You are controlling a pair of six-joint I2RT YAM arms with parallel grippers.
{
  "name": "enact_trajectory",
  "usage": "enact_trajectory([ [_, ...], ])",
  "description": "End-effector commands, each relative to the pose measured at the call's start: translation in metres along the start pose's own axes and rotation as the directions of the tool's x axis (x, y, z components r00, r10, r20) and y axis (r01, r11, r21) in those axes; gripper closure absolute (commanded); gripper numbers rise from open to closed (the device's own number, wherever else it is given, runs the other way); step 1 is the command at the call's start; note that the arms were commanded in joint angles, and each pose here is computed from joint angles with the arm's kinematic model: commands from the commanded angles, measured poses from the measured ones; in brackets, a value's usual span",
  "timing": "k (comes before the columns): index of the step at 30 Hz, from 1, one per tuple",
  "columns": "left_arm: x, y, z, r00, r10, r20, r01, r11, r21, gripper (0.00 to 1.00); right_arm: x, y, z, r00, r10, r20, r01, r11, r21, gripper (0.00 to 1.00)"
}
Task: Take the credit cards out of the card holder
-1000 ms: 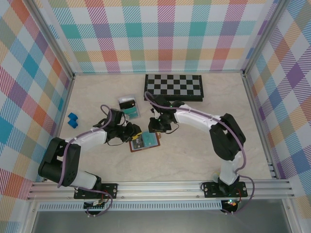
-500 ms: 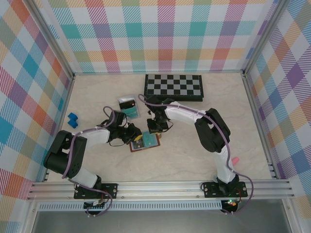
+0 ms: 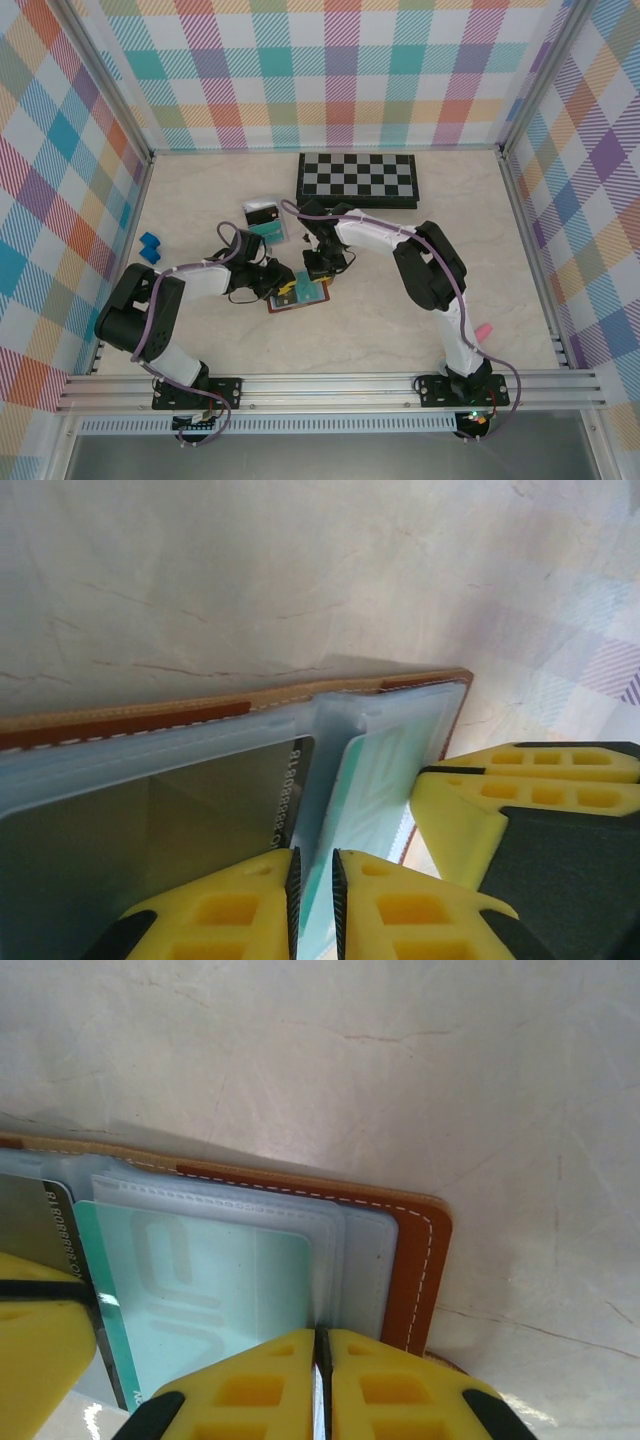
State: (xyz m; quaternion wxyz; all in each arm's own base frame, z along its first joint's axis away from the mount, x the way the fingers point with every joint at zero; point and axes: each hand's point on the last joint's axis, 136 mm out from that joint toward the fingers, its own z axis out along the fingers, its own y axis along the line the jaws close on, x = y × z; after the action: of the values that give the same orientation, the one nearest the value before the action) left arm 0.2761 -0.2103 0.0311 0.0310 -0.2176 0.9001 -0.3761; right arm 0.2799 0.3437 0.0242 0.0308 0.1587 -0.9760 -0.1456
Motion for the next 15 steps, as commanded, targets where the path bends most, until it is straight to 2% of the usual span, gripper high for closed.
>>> enact_trajectory([
  [1,-0.0002,0.0012,0.0028,1.0,0.012,-0.001,-0.012,1.0,-0.011,0.82,0.0109,-0.0053,0.0109,0.997,-0.01,-0.07,0.012,1.0,0.019,0.89],
  [15,0.0054,-0.0074,0.0088,0.998,0.054,-0.037,-0.051,0.996,0.074,0.86,0.0109,-0.0021,0.0147,0.996,-0.015,-0.092,0.015,1.0,0.005,0.9],
])
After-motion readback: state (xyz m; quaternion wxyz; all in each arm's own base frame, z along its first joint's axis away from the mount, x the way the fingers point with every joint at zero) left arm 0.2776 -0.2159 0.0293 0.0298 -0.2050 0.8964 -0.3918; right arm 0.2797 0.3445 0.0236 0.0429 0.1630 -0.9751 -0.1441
